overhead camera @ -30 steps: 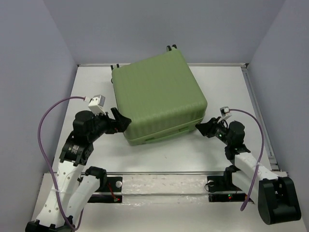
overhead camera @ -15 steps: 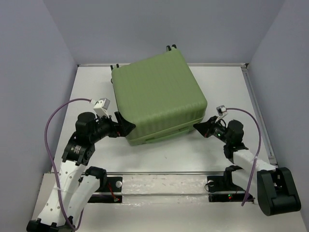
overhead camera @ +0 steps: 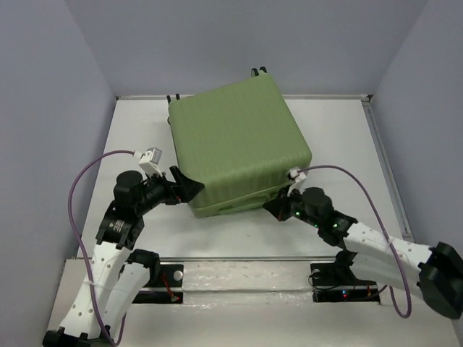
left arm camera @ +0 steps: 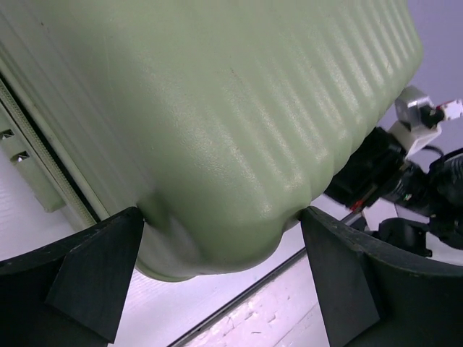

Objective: Pack the luggage

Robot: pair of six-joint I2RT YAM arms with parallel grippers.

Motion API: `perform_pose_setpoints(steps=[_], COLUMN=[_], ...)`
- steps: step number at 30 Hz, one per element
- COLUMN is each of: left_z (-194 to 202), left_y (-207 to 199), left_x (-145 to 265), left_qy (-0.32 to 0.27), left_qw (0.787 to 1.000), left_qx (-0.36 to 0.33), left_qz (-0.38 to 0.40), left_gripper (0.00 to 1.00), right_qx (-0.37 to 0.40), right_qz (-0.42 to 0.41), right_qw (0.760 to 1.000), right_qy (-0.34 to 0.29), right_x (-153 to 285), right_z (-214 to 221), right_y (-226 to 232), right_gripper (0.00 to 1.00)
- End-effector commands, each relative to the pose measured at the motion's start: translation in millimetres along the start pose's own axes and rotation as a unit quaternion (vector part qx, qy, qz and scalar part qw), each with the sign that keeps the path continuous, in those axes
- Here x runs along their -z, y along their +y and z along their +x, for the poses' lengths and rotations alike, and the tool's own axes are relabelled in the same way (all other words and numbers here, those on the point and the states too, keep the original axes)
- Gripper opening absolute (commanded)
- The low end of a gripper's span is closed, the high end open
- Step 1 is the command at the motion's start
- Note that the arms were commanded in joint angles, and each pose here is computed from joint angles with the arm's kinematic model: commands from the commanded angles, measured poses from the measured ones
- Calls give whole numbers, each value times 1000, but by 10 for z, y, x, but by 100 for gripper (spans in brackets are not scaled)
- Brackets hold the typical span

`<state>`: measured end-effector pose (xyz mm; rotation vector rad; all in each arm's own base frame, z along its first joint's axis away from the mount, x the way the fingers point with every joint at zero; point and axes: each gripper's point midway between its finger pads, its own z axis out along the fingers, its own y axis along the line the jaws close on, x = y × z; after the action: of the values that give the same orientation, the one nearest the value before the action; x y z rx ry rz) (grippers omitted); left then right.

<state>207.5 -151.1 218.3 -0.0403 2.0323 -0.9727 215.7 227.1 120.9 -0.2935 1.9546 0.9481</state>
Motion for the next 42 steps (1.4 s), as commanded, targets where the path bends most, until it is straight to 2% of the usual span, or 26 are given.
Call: perform_pose_setpoints(steps=[1,3,5,6,8,11,12,14,18,21,24,27,29,30,31,34,36,37,39,41,42], left_z=[-191,-198,-167,-190,-196,-291,-397,-561,-711,-921,-1106,-1351,-1299,-1281,-1245,-1359,-1663,-1718,-1963,-2040,-2153], left_y=[-475,-492,-578,-583,-654,-768,-854,-913,-1020,-1120,-1193,-1343,-1408,-1453,-1486,-1421,-1250,-1121,-726,-455,-95], left_x=[-57,-102,-149,-162,-168,-147,-106,-72,-62,-49,-82,-75,-164,-165,-210,-214,-205,-230,-389,-519,-602], left_qy=[-21,-21,-17,-21,-21,-22,-32,-46,-43,-64,-78,-103,-99,-99,-95,-110,-157,-156,-151,-129,-129], left_qw=[994,993,991,991,990,989,988,989,990,989,989,986,987,986,987,987,984,982,982,987,987], left_qx=[4,15,20,22,21,14,-1,-13,-19,-20,-24,-30,-36,-37,-44,-71,-83,-104,-99,-76,-50], left_qz=[111,114,129,130,139,147,152,139,133,130,124,126,123,125,124,90,24,-4,-59,-57,-87], left_gripper=[99,99,99,99,99,99,99,99,99,99,99,99,99,99,99,99,99,99,99,99,99], right_qx=[6,28,67,71,94,93,70,49,14,-13,-21,-3,-5,-1,2,-26,-29,-43,-47,-56,-58], right_qz=[-33,-25,-55,-48,-66,-117,-157,-187,-198,-221,-214,-230,-227,-215,-191,-146,-93,-72,-30,-33,-35], right_qw=[991,988,982,983,983,985,985,981,977,972,975,973,971,972,974,978,985,986,990,991,991], right_qy=[126,151,169,162,145,86,32,-27,-74,-80,-46,28,75,95,125,146,144,142,128,117,115], right_x=[-88,-213,-422,-576,-844,-1044,-1090,-1151,-1265,-1093,-827,-450,-222,-170,-115,62,116,132,149,195,210], right_z=[592,774,1003,969,988,892,675,587,589,636,781,1111,1284,1362,1482,1481,1409,1383,1339,1272,1260], right_y=[783,1022,1617,1691,2154,2644,2882,3032,3031,3035,2737,2462,2260,2160,2015,1773,1570,1509,1319,1305,1302], right_gripper=[7,7,7,7,7,7,7,7,7,7,7,7,20,31,53,78,81,81,81,79,78])
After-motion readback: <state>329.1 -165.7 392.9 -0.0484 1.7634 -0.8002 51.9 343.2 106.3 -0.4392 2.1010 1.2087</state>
